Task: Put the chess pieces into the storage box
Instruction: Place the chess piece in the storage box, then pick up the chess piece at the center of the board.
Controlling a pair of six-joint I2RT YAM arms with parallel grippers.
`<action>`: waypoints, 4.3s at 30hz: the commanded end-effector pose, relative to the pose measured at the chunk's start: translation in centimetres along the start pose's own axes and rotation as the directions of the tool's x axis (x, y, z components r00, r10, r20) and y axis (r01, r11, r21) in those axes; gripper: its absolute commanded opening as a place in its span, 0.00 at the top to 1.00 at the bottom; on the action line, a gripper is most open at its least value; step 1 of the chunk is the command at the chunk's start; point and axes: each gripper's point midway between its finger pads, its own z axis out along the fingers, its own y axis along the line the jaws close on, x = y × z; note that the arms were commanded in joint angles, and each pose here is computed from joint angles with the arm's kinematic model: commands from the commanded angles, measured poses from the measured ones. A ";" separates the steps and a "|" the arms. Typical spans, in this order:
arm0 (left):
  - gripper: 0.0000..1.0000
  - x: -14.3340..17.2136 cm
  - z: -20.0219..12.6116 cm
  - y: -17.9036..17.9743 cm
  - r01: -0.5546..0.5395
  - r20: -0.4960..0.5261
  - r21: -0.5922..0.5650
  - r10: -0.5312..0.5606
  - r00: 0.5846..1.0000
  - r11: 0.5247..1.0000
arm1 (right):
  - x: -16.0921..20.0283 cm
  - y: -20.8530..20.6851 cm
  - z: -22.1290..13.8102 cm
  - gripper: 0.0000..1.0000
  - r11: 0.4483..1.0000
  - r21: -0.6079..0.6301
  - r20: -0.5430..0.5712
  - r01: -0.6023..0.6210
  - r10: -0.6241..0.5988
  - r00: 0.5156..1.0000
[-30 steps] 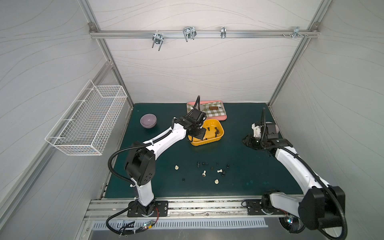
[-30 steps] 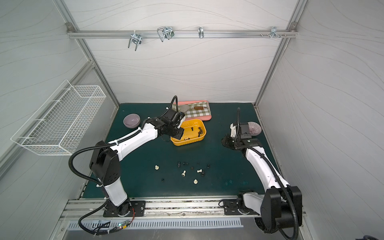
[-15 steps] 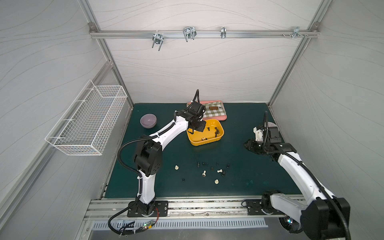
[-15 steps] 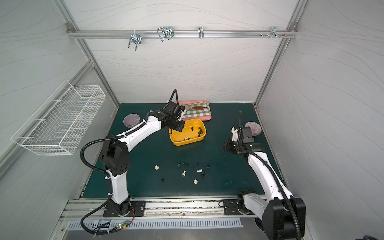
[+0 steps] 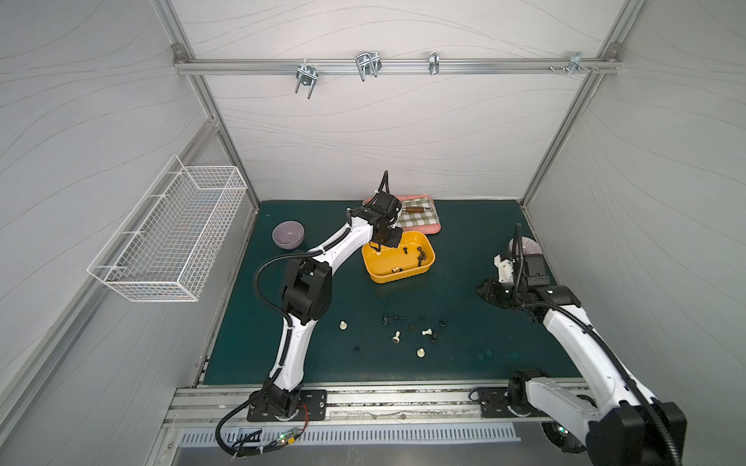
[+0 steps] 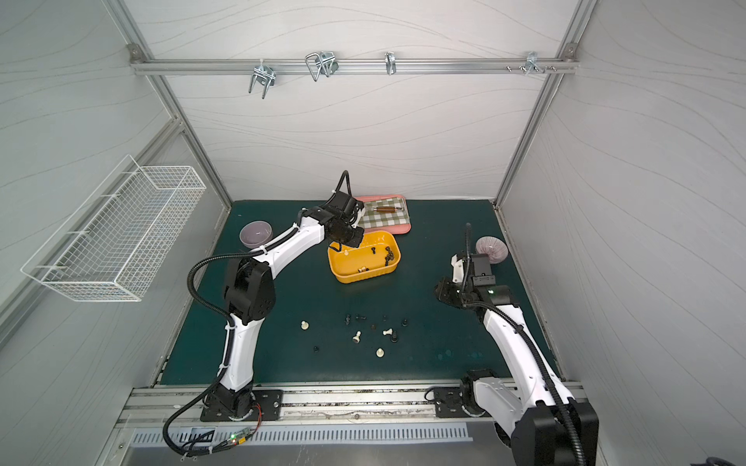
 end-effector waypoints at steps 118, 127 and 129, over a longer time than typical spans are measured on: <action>0.75 8.9 -7.9 1.6 0.177 0.041 0.080 -0.181 0.983 0.981 | 14.6 8.7 6.3 0.62 0.685 -0.011 -0.437 0.728 -0.658 0.613; 0.75 9.1 -7.8 1.5 0.175 0.035 0.086 -0.179 0.983 0.981 | 14.9 7.8 6.5 0.62 0.678 0.024 -0.473 0.735 -0.640 0.606; 0.75 9.2 -7.8 1.5 0.176 0.034 0.086 -0.179 0.983 0.981 | 15.1 7.7 6.7 0.62 0.678 0.026 -0.482 0.735 -0.635 0.603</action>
